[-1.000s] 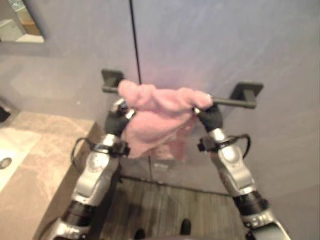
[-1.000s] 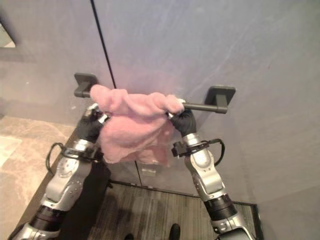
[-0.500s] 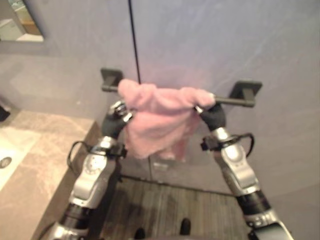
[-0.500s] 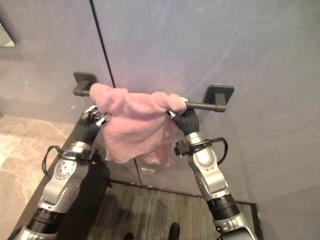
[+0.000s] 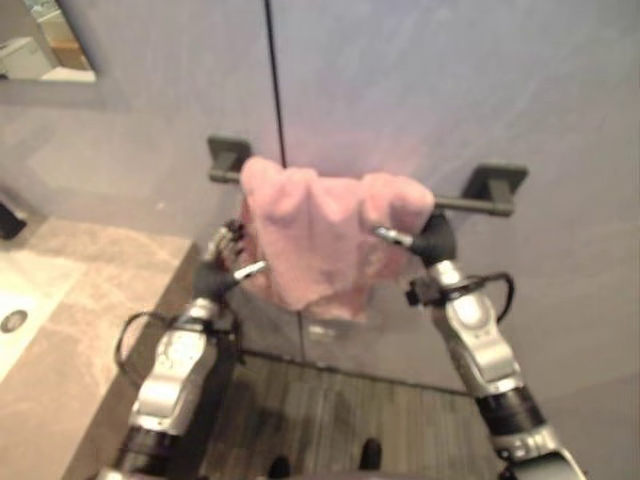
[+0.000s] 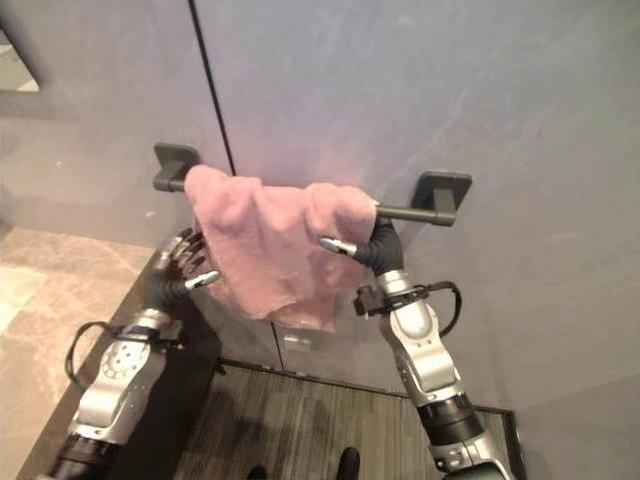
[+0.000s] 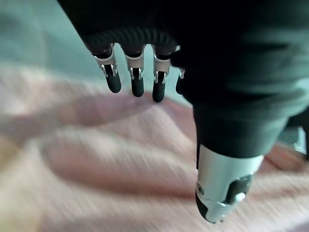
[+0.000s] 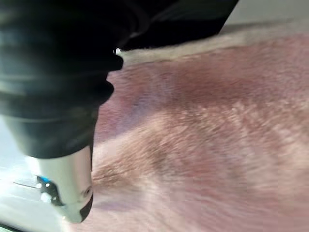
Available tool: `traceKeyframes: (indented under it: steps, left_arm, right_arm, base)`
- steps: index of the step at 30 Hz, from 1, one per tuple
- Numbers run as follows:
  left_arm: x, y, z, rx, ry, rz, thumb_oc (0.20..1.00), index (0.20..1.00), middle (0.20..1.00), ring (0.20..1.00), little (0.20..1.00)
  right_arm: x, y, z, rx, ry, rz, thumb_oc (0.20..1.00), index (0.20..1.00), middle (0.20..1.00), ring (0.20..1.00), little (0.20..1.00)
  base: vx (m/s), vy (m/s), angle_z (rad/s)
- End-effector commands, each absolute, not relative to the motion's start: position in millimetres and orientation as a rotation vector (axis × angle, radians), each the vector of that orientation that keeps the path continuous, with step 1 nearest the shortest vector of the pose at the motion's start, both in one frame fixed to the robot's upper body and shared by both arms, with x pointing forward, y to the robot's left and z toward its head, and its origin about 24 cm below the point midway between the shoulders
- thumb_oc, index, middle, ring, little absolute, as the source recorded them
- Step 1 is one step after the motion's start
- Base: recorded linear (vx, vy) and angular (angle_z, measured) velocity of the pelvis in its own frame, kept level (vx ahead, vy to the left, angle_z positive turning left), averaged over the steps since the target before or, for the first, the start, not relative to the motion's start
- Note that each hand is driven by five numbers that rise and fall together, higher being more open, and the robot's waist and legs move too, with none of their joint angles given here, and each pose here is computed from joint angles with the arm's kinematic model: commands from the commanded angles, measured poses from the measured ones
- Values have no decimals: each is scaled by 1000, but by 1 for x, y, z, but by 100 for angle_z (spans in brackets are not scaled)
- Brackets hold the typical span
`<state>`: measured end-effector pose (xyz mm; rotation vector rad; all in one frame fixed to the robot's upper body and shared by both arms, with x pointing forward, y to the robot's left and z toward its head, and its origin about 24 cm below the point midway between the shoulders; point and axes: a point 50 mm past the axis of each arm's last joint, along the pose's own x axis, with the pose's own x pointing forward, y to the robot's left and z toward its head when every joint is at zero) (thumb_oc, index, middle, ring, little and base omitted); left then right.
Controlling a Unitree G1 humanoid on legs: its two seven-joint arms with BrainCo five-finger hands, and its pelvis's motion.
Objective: Put brush and paste in cup on sink, flatten towel.
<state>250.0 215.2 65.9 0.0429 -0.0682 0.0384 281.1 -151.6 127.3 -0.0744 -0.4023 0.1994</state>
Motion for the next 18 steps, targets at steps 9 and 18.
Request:
traceKeyframes:
  steps: [9, 18]
  left_arm:
    - [222, 270, 64, 272, -70, 210, 1000, 1000, 1000, 1000, 1000]
    - [203, 292, 125, 477, -281, 159, 1000, 1000, 1000, 1000, 1000]
  right_arm:
    - [267, -247, 117, -480, -315, -185, 1000, 1000, 1000, 1000, 1000]
    - [252, -261, 180, -712, -541, -125, 1000, 1000, 1000, 1000, 1000]
  base:
    - [-2, 1, 1]
    - [-3, 6, 1]
